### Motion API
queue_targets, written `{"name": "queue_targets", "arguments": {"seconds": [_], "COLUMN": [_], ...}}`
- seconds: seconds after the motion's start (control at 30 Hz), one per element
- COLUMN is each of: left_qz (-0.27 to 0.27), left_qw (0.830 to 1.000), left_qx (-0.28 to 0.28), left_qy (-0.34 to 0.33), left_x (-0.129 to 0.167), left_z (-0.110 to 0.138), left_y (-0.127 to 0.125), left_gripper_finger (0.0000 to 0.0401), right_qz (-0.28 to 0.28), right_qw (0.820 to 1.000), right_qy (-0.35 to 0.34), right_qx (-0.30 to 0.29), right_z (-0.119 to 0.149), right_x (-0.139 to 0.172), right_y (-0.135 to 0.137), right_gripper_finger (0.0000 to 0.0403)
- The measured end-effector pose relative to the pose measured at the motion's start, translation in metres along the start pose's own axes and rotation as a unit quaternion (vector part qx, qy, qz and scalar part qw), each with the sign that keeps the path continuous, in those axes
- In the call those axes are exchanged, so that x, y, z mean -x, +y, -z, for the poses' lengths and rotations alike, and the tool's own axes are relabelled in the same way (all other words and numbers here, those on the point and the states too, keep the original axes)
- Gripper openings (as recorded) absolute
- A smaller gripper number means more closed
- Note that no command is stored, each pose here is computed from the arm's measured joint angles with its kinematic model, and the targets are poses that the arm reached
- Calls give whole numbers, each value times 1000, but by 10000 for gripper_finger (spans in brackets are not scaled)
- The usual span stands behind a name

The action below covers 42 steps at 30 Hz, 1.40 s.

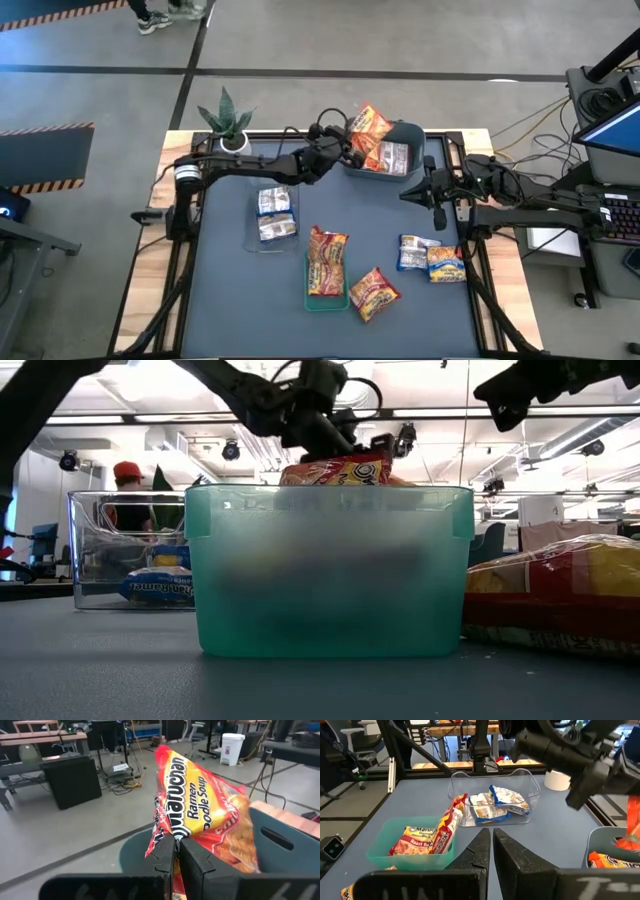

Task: Sort Maruchan noodles
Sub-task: Put the orange noodle pack into the dark blue bin

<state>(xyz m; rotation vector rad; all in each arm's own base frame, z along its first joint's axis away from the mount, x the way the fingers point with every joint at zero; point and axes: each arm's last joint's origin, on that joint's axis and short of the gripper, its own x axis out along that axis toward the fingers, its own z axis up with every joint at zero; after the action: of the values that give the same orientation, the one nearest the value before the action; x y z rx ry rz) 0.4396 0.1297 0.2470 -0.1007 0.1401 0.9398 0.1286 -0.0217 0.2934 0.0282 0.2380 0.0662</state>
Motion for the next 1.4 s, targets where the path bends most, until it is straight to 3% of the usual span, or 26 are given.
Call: {"name": "queue_targets", "arguments": {"seconds": [0.37, 0.67, 1.0, 1.17, 1.4], "left_qz": [-20, -78, -27, 8, 64], "left_qw": [998, 995, 996, 996, 979], "left_qx": [-16, 3, 6, -55, -191], "left_qy": [58, 69, 83, 70, 39], "left_x": [-22, -26, -21, 1, 69], "left_z": [9, 20, 19, -6, -62], "left_y": [-17, -15, -22, -30, -38], "left_gripper_finger": [1, 39, 96, 116, 118], "right_qz": [0, 1, 1, 2, 8], "right_qw": [1000, 1000, 1000, 1000, 999], "right_qy": [1, 5, 5, 6, 15], "right_qx": [-5, -6, -6, -11, -28], "right_z": [1, 2, 2, 2, 7], "right_x": [0, -1, -1, -1, -5], "right_y": [0, 0, 0, 0, -2], "right_gripper_finger": [12, 12, 12, 12, 12]}}
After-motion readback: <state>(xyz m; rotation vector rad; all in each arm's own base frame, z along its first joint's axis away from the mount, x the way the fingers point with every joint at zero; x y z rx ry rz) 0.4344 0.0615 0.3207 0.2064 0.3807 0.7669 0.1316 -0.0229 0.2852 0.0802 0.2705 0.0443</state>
